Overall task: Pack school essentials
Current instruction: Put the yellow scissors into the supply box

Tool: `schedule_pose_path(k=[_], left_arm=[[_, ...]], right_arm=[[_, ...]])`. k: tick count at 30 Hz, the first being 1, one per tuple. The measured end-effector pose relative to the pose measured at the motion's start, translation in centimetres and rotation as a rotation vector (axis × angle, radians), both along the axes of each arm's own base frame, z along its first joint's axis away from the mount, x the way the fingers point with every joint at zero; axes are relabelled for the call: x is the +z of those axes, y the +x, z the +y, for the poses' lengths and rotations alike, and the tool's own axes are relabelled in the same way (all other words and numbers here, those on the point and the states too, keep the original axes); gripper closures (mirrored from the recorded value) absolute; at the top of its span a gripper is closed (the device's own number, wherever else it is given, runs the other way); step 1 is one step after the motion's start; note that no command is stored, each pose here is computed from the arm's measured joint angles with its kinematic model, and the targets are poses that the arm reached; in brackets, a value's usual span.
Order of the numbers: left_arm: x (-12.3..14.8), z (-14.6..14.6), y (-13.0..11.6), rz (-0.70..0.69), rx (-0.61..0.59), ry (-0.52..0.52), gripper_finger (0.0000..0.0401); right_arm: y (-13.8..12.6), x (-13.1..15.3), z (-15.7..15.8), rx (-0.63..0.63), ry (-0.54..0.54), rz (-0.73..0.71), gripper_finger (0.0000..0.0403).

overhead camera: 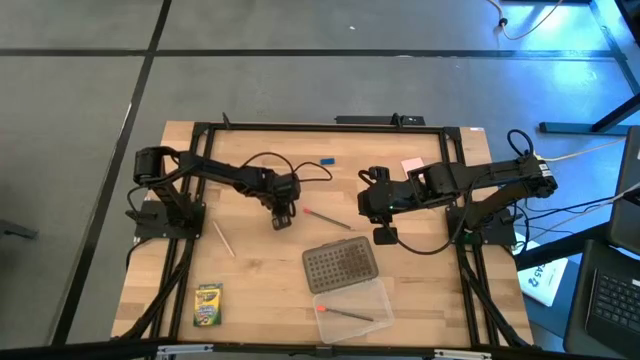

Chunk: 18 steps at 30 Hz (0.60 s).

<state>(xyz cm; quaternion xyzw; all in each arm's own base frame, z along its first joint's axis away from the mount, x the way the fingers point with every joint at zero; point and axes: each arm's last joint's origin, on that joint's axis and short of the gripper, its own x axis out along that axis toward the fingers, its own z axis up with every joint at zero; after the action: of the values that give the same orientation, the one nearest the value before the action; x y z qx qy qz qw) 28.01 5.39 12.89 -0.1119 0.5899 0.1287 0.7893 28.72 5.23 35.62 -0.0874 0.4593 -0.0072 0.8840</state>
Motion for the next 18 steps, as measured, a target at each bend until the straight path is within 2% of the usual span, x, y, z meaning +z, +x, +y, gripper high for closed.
schedule_pose_path(k=[5,11,18], left_arm=[[-0.01,-0.57,0.08,0.013,-0.06,0.054,0.0268],[-0.01,-0.57,0.08,0.014,-0.067,0.056,0.0271],[-0.02,-0.58,-0.02,0.027,-0.069,0.059,0.0317]], right_arm=[[0.0,0.0,0.0,0.0,0.0,0.0,0.0313],[0.0,0.0,0.0,0.0,0.0,0.0,0.0313],[0.01,0.0,0.0,-0.002,0.002,-0.001,0.0313]])
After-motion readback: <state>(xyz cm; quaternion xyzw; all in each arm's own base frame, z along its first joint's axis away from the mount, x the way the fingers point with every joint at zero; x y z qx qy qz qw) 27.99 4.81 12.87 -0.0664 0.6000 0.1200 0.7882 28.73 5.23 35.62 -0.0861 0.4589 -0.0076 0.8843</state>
